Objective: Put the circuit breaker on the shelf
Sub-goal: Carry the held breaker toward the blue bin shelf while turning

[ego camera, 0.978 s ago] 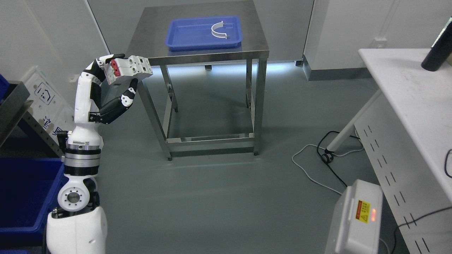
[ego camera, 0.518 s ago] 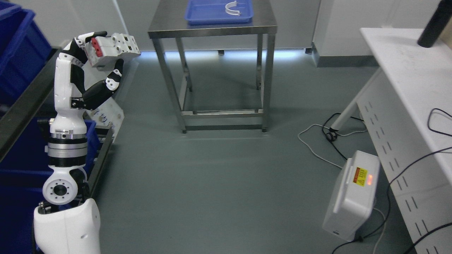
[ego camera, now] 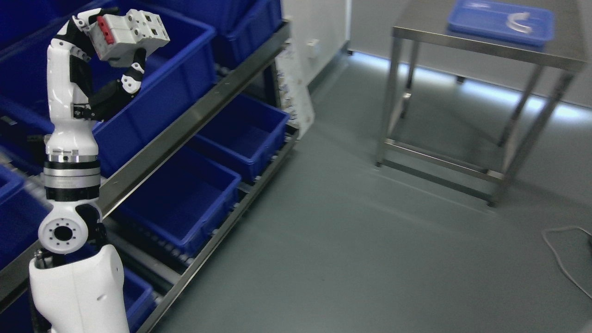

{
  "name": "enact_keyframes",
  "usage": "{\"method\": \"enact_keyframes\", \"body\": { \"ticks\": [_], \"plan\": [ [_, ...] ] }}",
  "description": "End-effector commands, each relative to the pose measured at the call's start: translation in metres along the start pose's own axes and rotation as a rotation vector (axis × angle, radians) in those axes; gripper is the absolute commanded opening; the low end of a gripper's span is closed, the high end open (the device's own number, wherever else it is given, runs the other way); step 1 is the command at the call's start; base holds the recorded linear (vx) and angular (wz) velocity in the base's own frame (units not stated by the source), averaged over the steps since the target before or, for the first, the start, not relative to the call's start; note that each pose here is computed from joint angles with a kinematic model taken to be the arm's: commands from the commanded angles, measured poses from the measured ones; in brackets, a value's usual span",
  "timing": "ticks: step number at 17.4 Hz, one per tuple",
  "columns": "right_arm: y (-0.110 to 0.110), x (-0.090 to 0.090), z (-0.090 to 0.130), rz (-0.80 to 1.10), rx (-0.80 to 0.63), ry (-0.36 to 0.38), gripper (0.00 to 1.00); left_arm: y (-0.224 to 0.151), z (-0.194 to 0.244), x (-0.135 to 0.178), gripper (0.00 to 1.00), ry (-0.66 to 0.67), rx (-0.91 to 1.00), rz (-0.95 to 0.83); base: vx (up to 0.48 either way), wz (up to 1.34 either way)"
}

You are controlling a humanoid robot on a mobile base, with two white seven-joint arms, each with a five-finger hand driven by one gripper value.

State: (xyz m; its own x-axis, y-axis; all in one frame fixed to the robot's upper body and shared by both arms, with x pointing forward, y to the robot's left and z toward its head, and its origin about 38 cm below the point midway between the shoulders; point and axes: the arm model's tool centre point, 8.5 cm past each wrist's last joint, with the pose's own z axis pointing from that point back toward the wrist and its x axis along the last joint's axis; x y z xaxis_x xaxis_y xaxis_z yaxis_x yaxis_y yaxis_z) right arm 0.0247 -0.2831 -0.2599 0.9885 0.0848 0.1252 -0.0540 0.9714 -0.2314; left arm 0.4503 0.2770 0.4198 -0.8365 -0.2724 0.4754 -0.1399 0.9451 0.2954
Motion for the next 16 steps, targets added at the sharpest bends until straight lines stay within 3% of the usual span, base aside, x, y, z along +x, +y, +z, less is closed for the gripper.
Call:
{"method": "enact_keyframes", "body": {
  "ticks": [1,5,10,16],
  "plan": [
    [-0.01,-0.007,-0.001,0.031,-0.013,0.055,1.0,0.003,-0.033,0.021,0.12,0.024,-0.123,-0.015,0.026,1.16],
    [-0.01,-0.007,-0.001,0.031,-0.013,0.057,1.0,-0.012,-0.033,0.001,0.12,0.202,-0.25,-0.069,0.057,1.11],
    [-0.01,-0.007,-0.001,0.031,-0.013,0.055,1.0,-0.011,-0.077,-0.021,0.12,0.331,-0.521,-0.243,0.085,0.87],
    [-0.01,-0.007,-0.001,0.031,-0.013,0.055,1.0,-0.05,-0.101,-0.089,0.14,0.569,-0.778,-0.334,0.094,0.57]
  ]
}}
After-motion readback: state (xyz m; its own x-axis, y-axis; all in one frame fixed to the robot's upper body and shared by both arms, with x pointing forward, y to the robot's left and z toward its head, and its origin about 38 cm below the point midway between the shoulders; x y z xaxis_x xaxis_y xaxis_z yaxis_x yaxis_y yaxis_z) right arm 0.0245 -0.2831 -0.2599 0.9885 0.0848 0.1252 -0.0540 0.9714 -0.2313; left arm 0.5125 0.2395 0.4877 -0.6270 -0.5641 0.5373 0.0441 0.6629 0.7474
